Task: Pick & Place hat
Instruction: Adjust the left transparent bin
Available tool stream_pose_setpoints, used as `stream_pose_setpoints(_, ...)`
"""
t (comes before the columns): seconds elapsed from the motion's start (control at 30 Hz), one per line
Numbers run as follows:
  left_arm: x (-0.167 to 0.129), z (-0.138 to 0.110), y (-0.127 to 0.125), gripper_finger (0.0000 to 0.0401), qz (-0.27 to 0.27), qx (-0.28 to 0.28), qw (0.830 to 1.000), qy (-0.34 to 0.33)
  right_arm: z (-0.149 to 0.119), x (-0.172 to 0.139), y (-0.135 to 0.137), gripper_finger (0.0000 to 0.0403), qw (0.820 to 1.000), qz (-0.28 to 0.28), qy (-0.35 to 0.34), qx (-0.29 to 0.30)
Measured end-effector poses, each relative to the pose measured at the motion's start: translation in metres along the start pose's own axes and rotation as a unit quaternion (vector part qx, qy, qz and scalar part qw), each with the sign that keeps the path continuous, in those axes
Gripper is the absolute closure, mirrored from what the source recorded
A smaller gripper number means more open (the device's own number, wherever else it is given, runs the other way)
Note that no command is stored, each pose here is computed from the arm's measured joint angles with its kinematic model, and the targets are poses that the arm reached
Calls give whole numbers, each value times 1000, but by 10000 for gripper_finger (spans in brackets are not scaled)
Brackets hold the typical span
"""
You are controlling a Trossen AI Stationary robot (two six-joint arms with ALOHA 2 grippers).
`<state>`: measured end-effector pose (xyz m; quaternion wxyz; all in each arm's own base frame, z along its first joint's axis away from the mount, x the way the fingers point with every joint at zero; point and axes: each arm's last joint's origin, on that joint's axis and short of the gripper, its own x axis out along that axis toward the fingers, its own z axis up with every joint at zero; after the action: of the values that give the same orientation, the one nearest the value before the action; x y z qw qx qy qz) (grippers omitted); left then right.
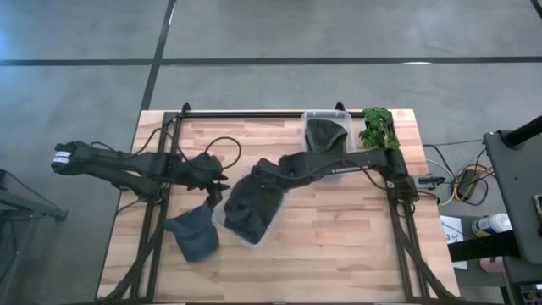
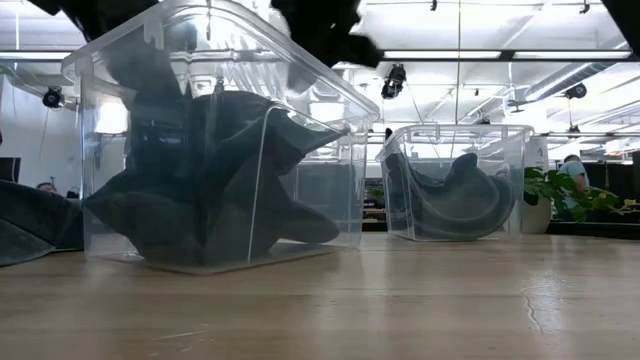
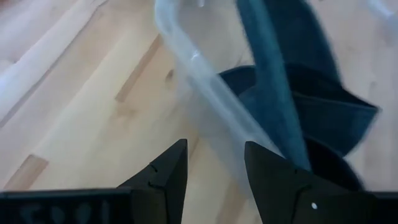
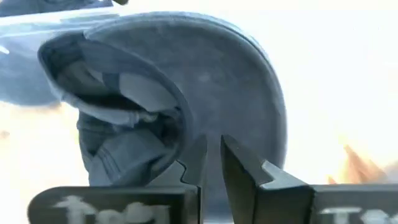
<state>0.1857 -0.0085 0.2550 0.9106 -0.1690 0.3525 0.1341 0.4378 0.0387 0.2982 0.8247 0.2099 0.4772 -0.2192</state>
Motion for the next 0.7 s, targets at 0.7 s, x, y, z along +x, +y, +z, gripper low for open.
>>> stream_pose_setpoints(0.7, -5, -13, 5, 248, -7, 3, 998, 58, -79, -19, 45, 360, 996, -50, 75, 23)
